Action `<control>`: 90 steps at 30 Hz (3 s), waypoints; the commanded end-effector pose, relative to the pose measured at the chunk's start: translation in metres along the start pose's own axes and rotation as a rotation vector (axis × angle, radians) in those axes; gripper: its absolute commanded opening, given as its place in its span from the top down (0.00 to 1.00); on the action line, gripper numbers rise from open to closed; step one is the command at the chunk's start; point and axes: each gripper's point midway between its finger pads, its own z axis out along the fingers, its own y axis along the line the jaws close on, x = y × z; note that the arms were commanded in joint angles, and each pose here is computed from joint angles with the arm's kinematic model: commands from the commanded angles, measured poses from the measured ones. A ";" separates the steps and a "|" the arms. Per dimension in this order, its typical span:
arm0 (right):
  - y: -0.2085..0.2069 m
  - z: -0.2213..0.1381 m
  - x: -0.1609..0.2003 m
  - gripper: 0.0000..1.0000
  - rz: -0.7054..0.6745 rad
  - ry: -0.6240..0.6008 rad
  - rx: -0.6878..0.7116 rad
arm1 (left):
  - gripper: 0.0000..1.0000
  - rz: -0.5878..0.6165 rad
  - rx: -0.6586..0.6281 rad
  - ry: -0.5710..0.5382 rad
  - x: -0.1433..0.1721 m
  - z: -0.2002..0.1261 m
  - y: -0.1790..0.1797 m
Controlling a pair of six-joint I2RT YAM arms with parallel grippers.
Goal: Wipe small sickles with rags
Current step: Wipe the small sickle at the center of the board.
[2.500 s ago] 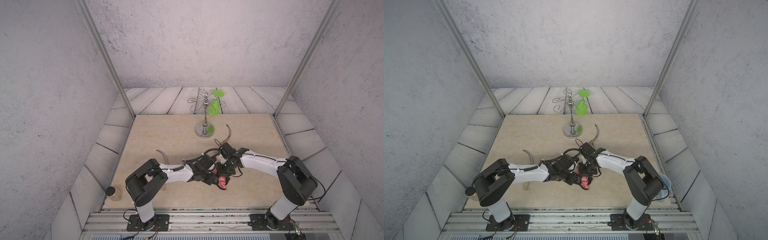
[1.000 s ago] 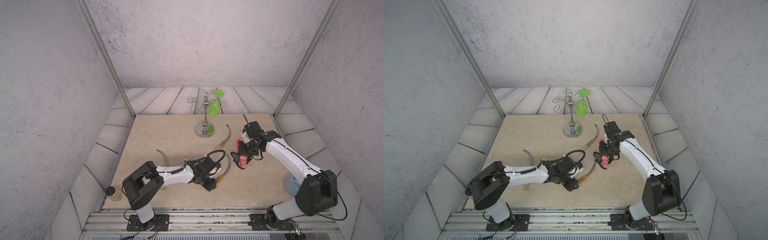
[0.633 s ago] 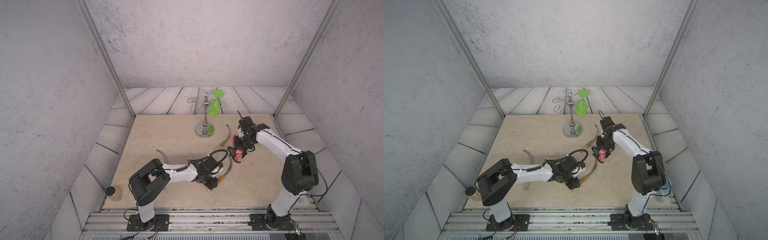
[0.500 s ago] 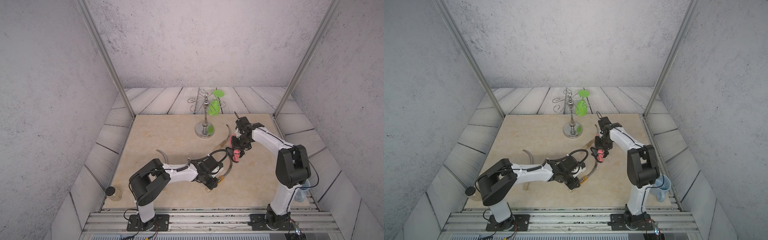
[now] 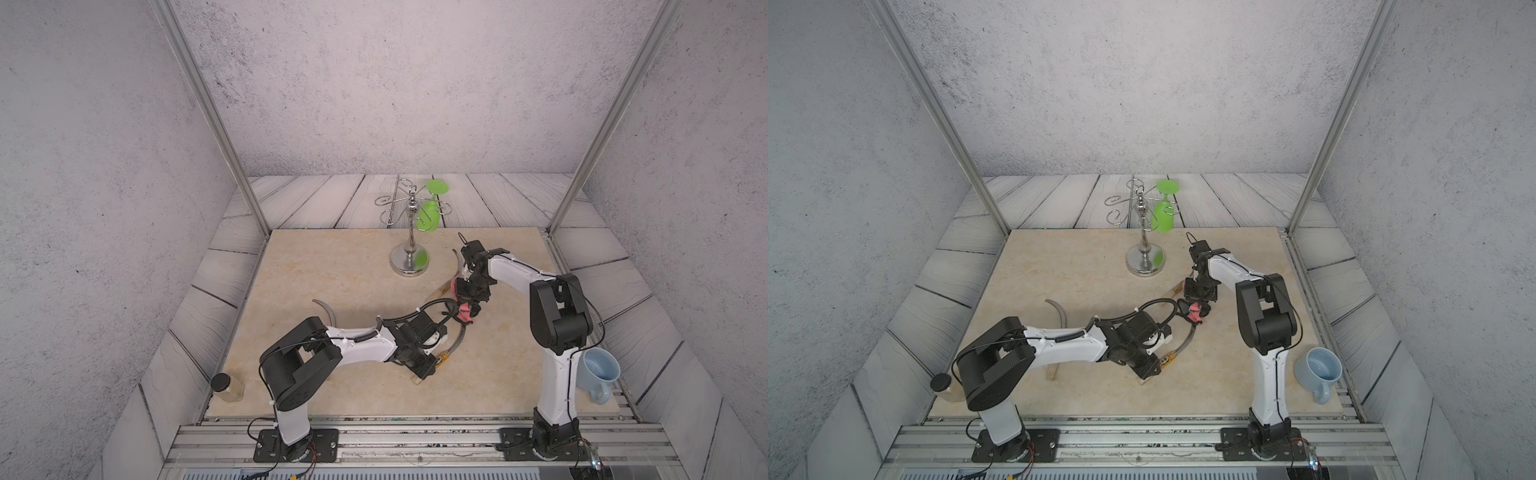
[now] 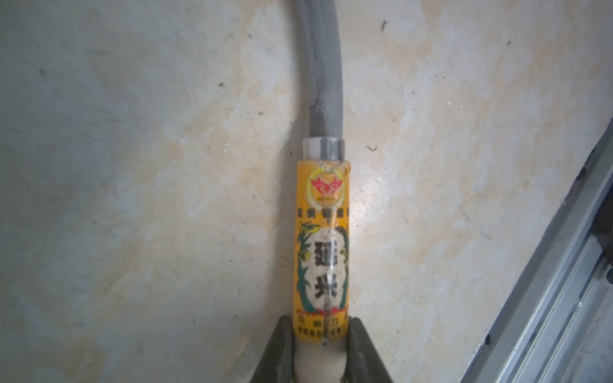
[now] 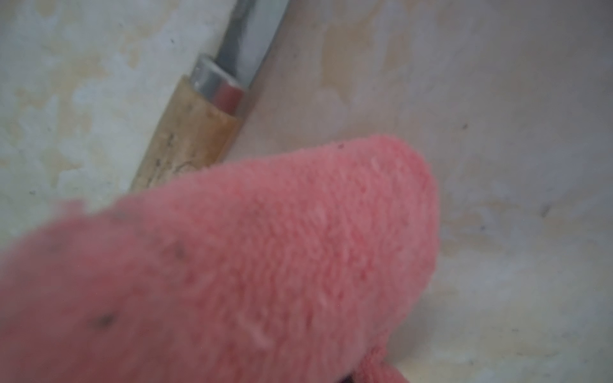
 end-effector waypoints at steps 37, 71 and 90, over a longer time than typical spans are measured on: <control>-0.012 0.032 0.252 0.86 0.188 0.202 0.066 | 1.00 -0.039 -0.046 -0.081 -0.014 0.000 0.010; -0.010 0.015 0.035 0.87 0.005 0.150 0.063 | 1.00 -0.064 -0.041 -0.060 0.005 -0.002 0.009; -0.011 0.030 0.180 0.87 -0.042 0.311 0.097 | 1.00 -0.079 -0.081 -0.103 -0.011 -0.003 0.015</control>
